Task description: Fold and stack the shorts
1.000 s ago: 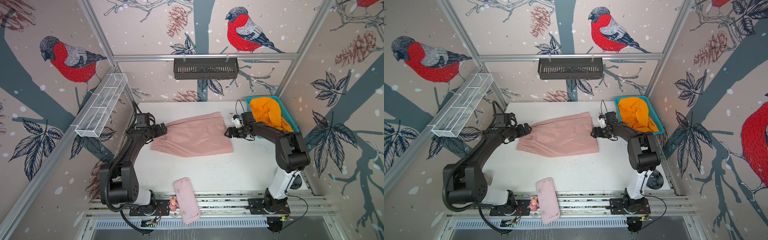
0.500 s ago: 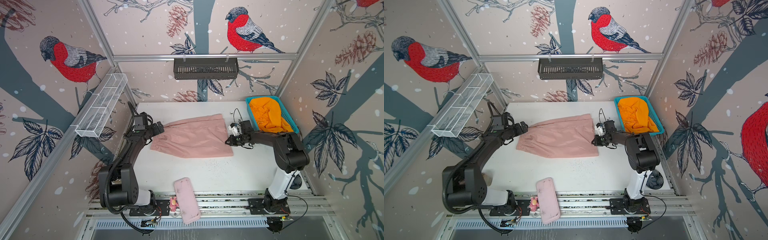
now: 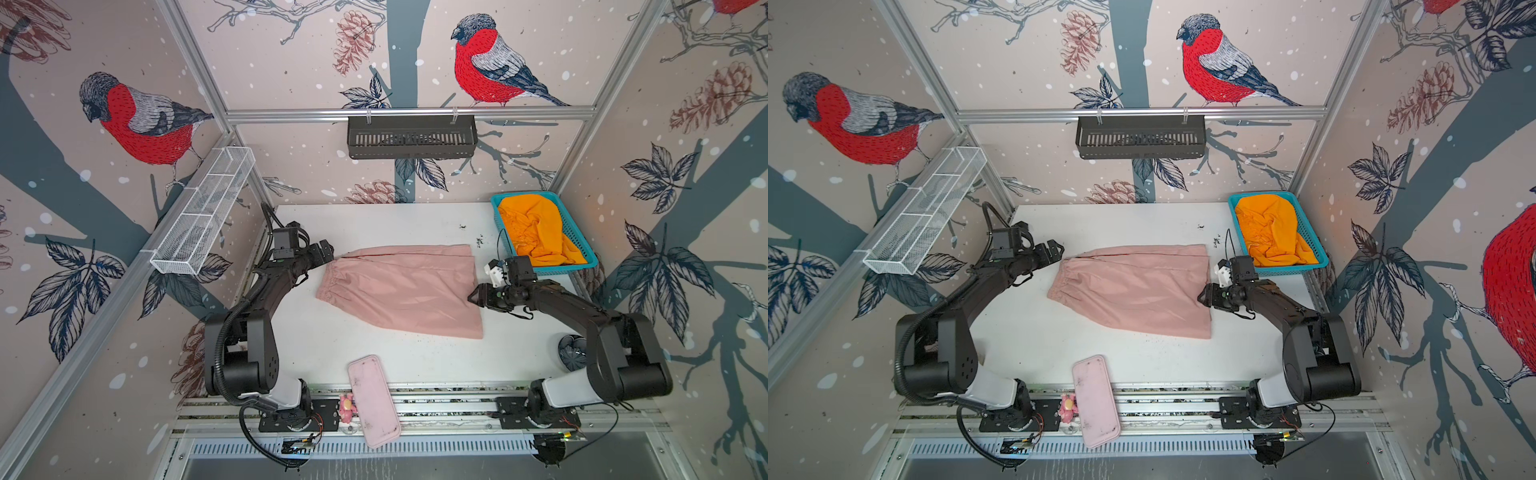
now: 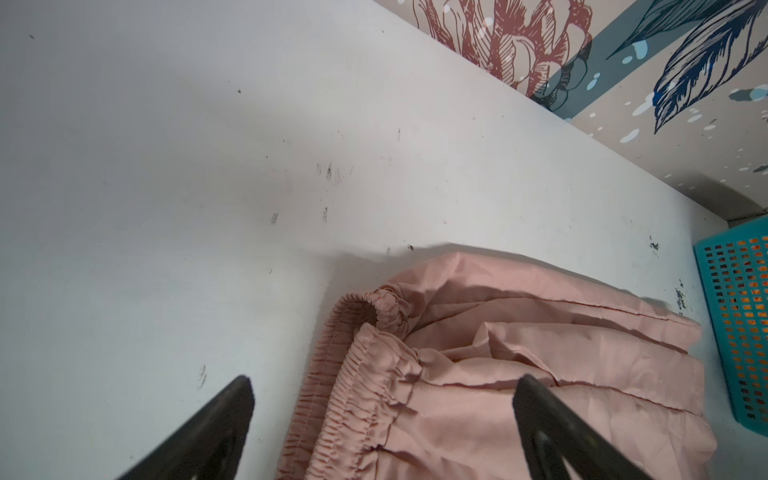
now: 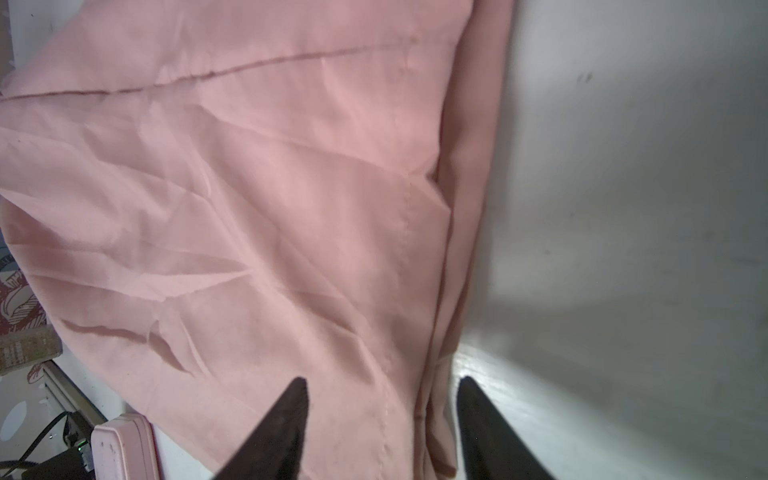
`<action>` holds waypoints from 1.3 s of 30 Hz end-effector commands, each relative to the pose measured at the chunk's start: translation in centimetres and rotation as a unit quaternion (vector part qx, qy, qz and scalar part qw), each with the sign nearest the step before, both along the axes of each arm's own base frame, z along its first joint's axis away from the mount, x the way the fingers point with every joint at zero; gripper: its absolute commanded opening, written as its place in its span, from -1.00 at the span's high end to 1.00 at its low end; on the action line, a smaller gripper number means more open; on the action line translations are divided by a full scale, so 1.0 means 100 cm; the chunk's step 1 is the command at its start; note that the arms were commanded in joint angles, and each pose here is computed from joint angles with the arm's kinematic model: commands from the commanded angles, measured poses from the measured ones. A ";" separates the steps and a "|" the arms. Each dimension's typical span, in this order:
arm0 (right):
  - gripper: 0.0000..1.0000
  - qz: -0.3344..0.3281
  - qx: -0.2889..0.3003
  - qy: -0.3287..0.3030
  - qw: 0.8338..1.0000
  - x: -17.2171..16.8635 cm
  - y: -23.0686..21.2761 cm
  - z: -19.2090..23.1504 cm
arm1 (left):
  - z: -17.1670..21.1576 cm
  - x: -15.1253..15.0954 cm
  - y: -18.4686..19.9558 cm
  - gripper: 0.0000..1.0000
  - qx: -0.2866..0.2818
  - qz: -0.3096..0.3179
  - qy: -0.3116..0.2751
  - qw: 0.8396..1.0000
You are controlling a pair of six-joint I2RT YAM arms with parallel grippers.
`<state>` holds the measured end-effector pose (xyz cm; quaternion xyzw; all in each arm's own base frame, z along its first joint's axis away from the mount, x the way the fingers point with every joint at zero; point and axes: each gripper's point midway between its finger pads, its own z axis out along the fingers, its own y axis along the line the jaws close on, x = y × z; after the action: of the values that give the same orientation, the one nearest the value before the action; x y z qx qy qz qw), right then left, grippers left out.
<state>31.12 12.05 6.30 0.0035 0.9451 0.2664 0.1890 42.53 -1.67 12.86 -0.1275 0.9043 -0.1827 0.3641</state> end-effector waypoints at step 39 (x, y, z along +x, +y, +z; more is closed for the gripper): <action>0.98 0.031 -0.032 -0.110 0.993 0.138 0.016 0.012 | -0.041 0.025 -0.013 -0.86 -0.033 -0.092 0.004 0.995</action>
<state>44.85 13.44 6.97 -0.0575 0.9289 0.2389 0.2770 44.44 -2.21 8.37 -0.0735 0.9168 -0.2208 0.3247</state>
